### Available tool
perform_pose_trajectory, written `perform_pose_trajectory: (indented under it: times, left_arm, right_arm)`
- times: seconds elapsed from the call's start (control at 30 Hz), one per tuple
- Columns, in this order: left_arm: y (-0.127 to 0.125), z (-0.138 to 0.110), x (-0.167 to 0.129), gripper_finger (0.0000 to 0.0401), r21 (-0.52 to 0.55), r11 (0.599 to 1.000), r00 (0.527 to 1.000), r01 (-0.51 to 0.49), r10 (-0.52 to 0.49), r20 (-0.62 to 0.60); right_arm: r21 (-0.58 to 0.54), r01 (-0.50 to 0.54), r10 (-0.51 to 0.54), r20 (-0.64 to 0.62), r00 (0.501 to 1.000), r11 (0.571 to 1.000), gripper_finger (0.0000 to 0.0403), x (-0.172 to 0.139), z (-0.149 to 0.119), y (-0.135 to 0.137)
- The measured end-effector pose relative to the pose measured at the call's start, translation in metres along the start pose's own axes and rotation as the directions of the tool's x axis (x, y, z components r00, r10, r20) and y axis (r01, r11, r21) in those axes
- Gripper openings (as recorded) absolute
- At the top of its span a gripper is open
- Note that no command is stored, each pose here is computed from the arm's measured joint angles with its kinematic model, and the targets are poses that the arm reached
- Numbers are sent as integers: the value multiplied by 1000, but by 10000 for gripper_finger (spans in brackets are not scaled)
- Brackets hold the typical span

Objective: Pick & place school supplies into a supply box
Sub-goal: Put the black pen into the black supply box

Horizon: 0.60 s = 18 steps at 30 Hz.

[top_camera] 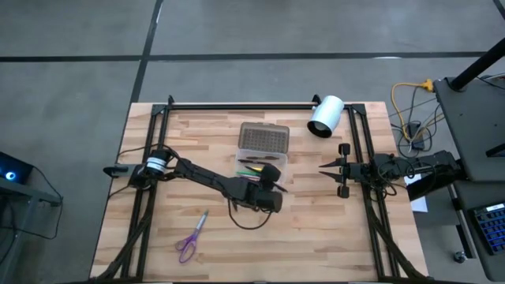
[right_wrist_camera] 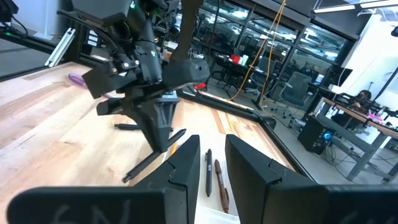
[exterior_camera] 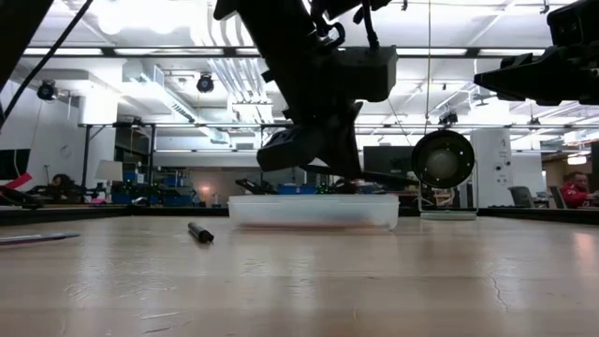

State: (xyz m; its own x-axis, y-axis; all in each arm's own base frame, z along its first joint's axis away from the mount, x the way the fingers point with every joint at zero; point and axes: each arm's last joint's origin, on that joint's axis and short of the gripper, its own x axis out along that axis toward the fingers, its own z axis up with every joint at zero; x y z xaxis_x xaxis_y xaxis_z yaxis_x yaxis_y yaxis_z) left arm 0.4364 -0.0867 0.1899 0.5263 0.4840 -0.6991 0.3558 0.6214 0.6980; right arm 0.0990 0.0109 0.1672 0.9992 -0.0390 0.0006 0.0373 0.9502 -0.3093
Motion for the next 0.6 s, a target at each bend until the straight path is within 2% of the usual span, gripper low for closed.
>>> perform_pose_trajectory:
  times: [0.27, 0.6]
  left_arm:
    - [8, -4, 3, 7, -124, 984, 990, -126, 118, -77]
    - [18, -14, 12, 11, -291, 942, 983, -165, 133, -127]
  right_arm:
    - [0, 0, 0, 0, 1000, 1000, 68, 0, 0, 0]
    - [0, 0, 0, 0, 1000, 1000, 68, 0, 0, 0]
